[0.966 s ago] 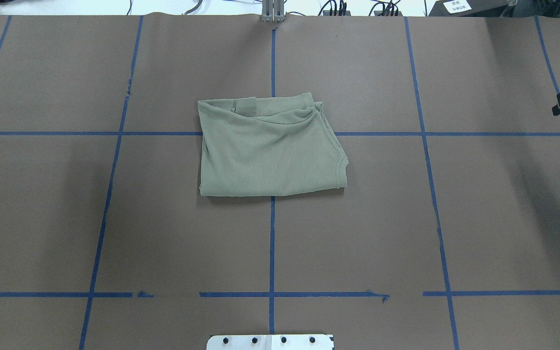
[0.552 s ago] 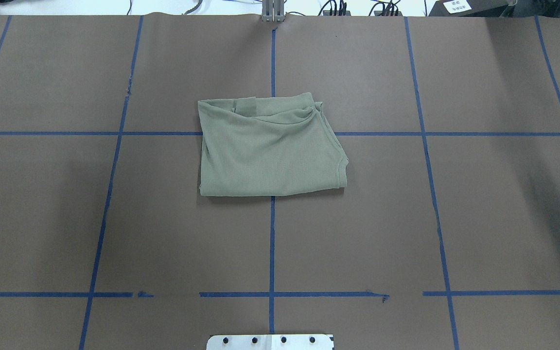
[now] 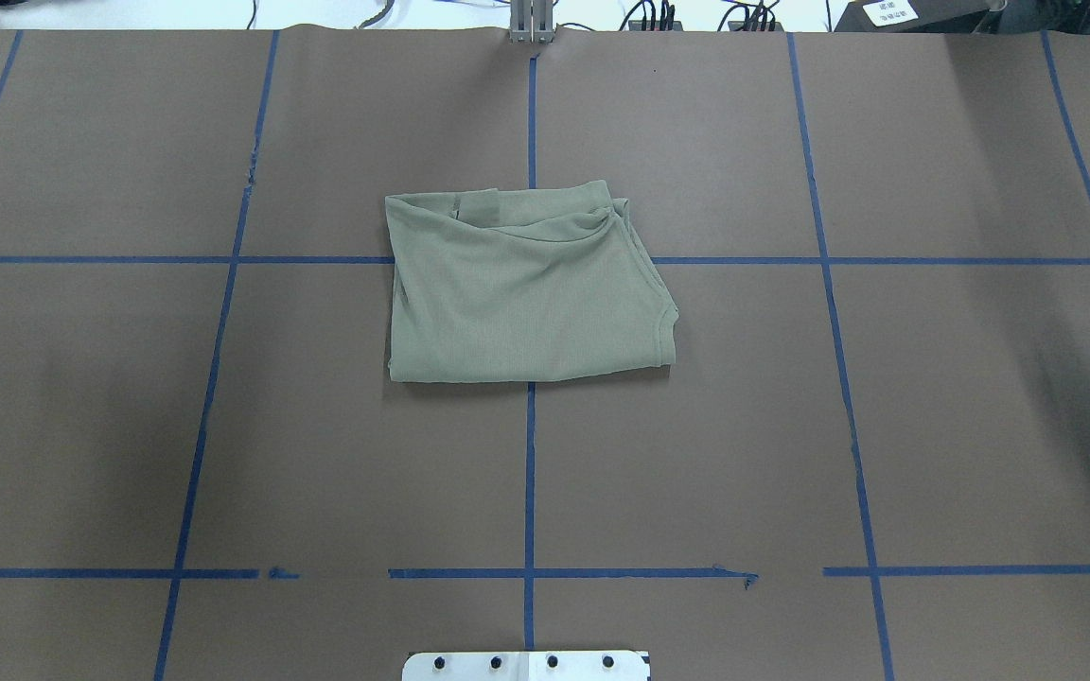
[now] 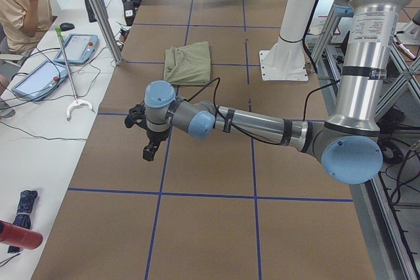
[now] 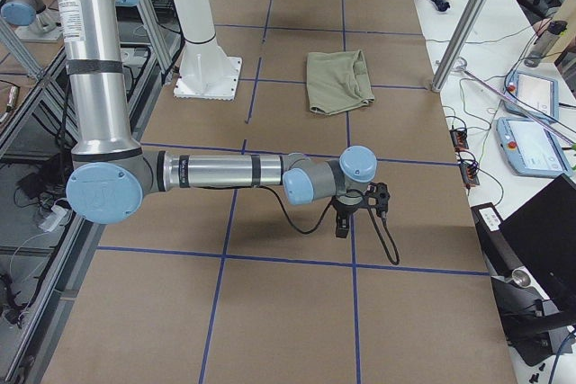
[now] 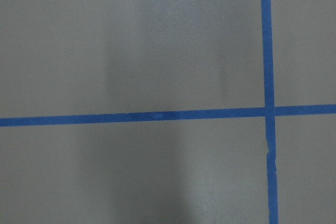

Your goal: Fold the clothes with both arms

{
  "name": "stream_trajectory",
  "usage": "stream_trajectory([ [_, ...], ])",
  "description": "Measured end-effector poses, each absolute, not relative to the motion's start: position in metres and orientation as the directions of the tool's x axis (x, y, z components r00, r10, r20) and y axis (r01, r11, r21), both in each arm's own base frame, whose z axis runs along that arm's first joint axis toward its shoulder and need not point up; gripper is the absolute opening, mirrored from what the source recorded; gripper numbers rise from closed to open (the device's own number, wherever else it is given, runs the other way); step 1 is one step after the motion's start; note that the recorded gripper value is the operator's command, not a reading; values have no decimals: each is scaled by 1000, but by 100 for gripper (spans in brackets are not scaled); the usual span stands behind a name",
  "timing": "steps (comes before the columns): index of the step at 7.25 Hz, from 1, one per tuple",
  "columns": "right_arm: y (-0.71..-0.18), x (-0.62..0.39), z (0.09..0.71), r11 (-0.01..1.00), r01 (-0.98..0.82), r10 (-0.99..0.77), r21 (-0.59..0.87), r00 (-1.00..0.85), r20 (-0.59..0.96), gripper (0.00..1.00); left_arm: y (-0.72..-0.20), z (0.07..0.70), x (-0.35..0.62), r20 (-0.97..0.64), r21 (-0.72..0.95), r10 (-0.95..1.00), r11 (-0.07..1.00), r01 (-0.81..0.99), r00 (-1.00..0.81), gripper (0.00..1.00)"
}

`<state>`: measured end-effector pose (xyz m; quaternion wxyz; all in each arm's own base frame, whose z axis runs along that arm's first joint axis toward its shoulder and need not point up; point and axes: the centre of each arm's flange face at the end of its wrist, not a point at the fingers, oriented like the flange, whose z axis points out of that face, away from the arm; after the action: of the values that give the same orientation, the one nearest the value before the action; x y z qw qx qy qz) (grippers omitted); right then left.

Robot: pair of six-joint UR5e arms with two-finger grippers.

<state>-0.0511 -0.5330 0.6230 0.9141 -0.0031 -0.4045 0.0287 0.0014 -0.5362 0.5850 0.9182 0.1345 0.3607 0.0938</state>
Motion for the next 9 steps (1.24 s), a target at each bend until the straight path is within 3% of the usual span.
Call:
stream_trajectory([
  [2,-527,-44,615,998,-60,45,-6,674,737,100,-531,613,-33,-674,252,185,968,-13,716,100],
  [9,-517,-4,626,999,-13,-18,38,709,705,100,-529,615,-57,-718,161,92,986,37,690,100],
])
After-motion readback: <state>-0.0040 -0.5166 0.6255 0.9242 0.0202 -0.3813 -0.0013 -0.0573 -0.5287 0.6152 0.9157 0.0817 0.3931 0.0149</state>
